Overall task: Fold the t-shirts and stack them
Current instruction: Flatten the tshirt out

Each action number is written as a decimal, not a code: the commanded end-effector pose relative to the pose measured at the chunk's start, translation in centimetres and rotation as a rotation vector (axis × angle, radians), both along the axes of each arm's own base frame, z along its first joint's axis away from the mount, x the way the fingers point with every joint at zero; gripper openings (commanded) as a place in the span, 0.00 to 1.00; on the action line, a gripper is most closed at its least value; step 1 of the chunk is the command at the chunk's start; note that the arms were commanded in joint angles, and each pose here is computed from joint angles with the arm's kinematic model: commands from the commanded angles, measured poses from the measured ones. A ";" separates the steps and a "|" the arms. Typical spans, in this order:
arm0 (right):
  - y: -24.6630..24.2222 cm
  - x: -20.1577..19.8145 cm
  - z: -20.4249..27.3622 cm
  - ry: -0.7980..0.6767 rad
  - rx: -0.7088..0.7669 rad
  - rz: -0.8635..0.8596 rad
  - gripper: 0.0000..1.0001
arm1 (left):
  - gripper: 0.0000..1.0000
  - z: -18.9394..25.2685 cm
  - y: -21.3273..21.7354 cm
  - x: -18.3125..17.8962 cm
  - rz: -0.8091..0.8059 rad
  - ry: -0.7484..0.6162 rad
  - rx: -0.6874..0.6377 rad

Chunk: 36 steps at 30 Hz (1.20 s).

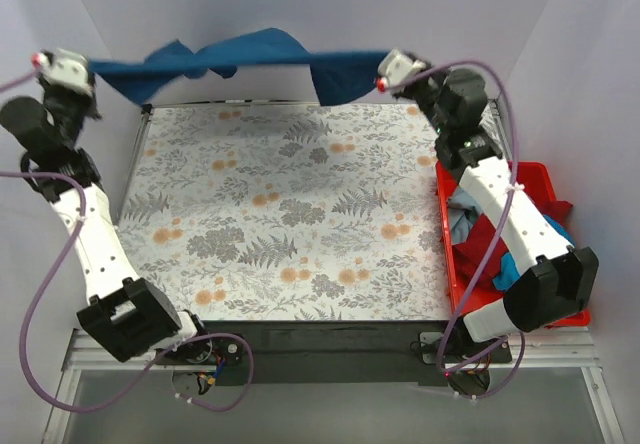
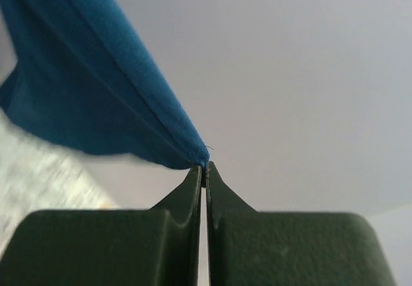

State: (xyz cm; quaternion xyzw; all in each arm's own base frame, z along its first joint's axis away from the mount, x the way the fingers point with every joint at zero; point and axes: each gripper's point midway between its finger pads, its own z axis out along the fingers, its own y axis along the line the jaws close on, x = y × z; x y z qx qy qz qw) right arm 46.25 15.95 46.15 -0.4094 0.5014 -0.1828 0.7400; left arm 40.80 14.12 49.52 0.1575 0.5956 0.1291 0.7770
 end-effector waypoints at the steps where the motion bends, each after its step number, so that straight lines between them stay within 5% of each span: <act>1: 1.1 -0.4 -14.0 0.192 -0.239 0.085 0.01 | 0.00 -18.7 -1.7 -1.1 -0.134 0.360 0.107; 3: 1.2 -1.7 -19.0 0.271 -0.311 0.119 0.01 | 0.00 -22.7 -3.1 -3.4 -0.162 0.421 0.148; 4: 1.1 -3.1 -22.8 0.328 -0.371 0.145 0.01 | 0.00 -28.5 -3.9 -5.2 -0.202 0.543 0.185; 10: 0.7 -7.8 -35.3 0.583 -0.614 0.199 0.01 | 0.00 -40.1 -4.3 -10.0 -0.232 0.926 0.103; 20: -2.5 -13.6 -41.8 0.978 -0.711 0.188 0.01 | 0.02 -44.7 -6.2 -17.1 -0.404 1.275 0.120; 23: -2.8 -15.6 -41.8 1.005 -0.707 0.226 0.01 | 0.00 -45.1 -7.0 -19.5 -0.432 1.331 0.148; 29: -3.1 -16.9 -40.9 1.039 -0.701 0.225 0.01 | 0.00 -43.9 -8.5 -21.6 -0.449 1.443 -0.014; 32: -3.5 -17.7 -41.6 1.082 -0.729 0.226 0.15 | 0.09 -44.9 -9.9 -24.9 -0.537 1.548 -0.030; 33: -3.5 -17.8 -41.7 1.089 -0.733 0.228 0.20 | 0.26 -45.0 -9.6 -25.1 -0.520 1.535 0.019; 36: -3.4 -18.6 -41.3 1.122 -0.729 0.238 0.47 | 0.41 -45.8 -8.6 -25.7 -0.454 1.518 0.130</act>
